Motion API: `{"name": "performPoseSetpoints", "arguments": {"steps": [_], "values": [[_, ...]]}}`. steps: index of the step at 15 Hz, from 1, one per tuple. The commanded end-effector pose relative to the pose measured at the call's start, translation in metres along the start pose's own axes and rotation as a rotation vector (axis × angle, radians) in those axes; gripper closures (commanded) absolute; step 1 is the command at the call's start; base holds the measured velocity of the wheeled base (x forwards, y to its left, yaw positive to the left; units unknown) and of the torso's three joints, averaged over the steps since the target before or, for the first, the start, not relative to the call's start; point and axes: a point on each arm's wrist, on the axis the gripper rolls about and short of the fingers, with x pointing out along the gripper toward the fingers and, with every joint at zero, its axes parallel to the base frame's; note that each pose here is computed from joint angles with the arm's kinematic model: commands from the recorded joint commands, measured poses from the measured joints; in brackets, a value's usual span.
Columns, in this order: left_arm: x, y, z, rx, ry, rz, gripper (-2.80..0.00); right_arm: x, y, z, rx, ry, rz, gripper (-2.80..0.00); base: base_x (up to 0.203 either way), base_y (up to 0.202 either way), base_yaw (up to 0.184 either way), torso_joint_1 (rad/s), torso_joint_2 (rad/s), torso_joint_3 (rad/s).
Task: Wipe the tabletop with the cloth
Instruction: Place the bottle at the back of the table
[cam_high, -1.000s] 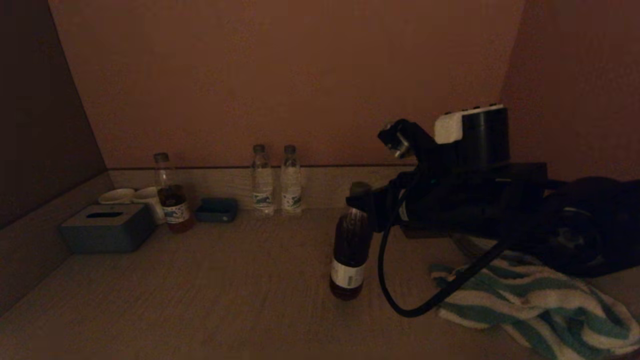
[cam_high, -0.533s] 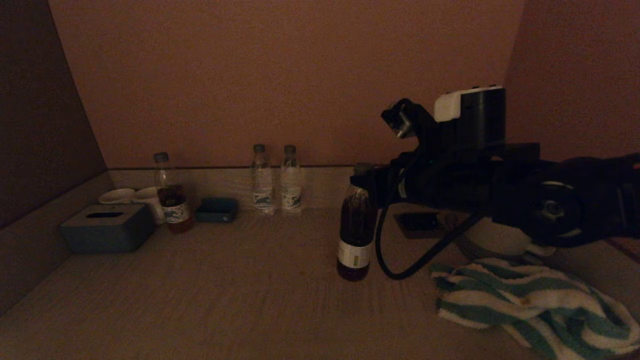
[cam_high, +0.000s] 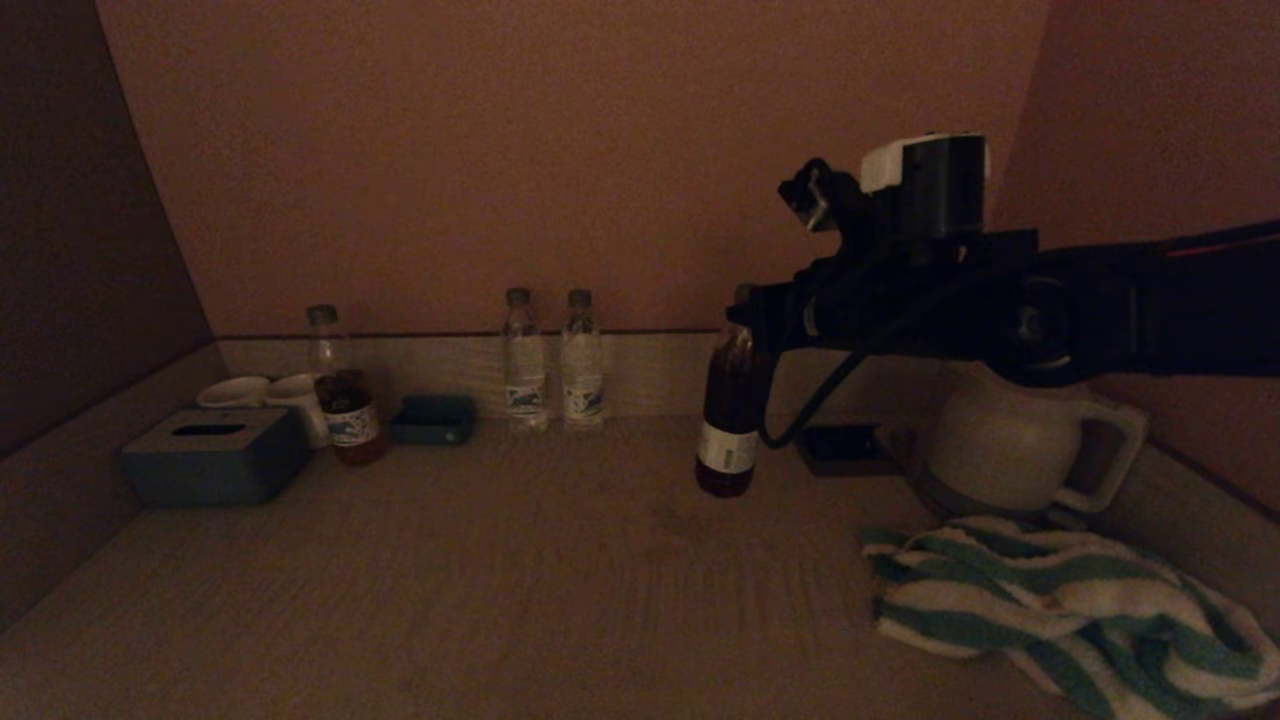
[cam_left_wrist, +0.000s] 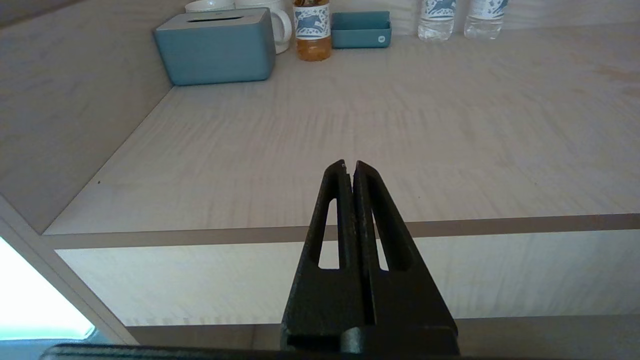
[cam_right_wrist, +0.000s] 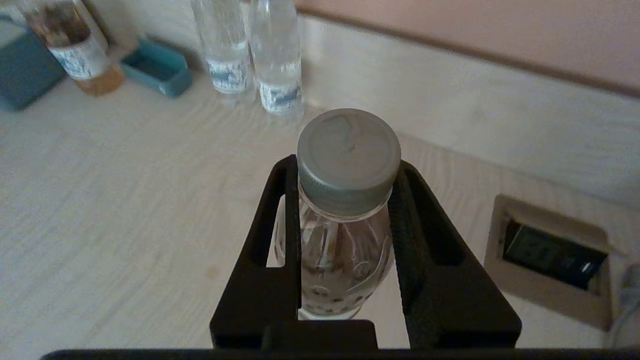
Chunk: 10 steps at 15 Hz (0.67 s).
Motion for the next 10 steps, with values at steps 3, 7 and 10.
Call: {"name": "performPoseSetpoints", "arguments": {"steps": [3, 7, 10], "values": [[0.000, 0.000, 0.000, 0.000, 0.001, 0.001, 0.00, 0.009, 0.010, -0.003, -0.006, 0.030, 0.030, 0.00, 0.000, 0.000, 0.000, 0.000, 0.00, 0.000], [0.000, 0.000, 0.000, 0.000, 0.001, -0.001, 0.00, 0.019, 0.026, 0.002, -0.018, 0.023, 0.070, 0.00, 0.000, 0.000, 0.000, 0.000, 0.00, 0.000], [0.000, 0.000, 0.000, 0.000, 0.001, 0.001, 0.00, 0.028, 0.039, 0.013, -0.028, 0.011, 0.102, 0.00, 0.000, 0.000, 0.000, 0.000, 0.00, 0.000]]}}
